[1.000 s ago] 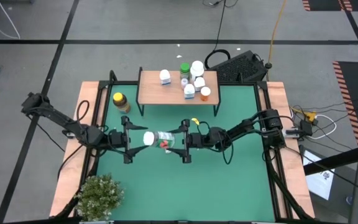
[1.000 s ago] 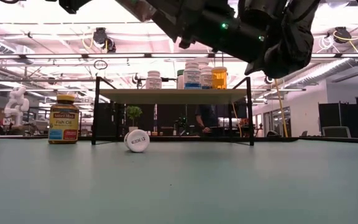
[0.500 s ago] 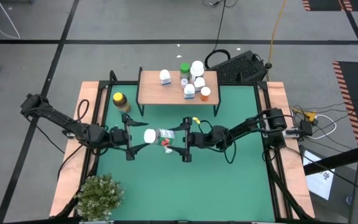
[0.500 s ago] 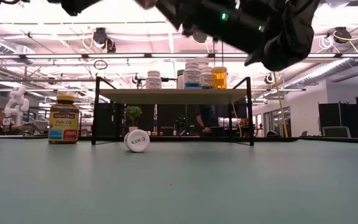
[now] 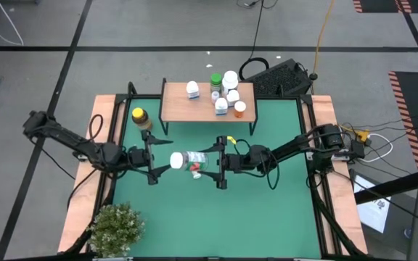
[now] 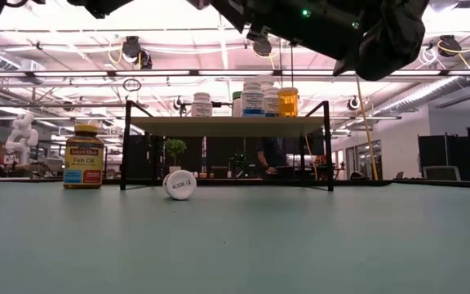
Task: Pick and place medicine bottles onto shelf by color
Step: Put the white green medicine bottle on the shelf
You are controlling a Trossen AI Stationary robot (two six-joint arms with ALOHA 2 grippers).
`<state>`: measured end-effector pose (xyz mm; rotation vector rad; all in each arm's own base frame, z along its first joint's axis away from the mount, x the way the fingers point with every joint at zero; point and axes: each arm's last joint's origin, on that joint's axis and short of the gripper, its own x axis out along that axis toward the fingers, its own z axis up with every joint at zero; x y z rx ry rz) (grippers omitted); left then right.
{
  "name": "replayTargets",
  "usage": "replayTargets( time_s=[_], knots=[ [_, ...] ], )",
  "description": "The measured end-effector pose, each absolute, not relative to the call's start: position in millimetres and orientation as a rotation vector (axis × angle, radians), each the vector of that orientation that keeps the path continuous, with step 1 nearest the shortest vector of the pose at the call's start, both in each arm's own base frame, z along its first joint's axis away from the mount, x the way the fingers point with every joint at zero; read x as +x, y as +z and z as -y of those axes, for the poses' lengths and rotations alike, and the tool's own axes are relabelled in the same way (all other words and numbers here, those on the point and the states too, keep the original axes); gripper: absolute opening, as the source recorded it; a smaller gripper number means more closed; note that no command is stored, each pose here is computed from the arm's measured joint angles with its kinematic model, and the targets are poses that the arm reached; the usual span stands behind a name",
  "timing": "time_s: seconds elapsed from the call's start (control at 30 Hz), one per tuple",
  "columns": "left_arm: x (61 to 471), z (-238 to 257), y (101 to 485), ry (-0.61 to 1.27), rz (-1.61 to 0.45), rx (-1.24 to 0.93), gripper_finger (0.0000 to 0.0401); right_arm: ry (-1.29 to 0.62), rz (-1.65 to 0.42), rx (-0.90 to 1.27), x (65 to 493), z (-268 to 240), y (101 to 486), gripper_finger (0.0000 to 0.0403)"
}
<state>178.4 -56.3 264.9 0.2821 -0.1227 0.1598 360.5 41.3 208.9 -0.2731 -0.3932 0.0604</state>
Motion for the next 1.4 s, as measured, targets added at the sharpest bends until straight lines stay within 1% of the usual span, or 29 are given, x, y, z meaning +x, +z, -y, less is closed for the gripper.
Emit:
replayTargets(
  time_s=[0.2,0.4,0.67,0.83,1.03,1.4],
  knots=[
    [181.5,49.6,265.1,0.112,0.136,0.308,0.0350,0.072,0.391,-0.273,360.7,-41.6,208.4,0.0291],
    [181.8,52.9,267.0,-0.065,0.193,0.353,0.0350,0.055,0.346,-0.254,362.3,-40.2,204.3,0.0291],
    [181.7,52.5,268.3,-0.060,0.205,0.346,0.0349,0.038,0.339,-0.257,362.4,-39.7,203.8,0.0291],
    [181.7,49.5,271.8,-0.029,0.234,0.296,0.0349,0.036,0.330,-0.273,362.8,-39.6,202.9,0.0291],
    [185.9,43.1,269.7,0.000,0.218,0.242,0.0349,0.030,0.347,-0.265,364.8,-39.6,207.1,0.0291],
    [195.3,43.0,266.5,-0.036,0.242,0.208,0.0346,0.037,0.342,-0.222,365.9,-39.4,207.8,0.0291]
  ],
)
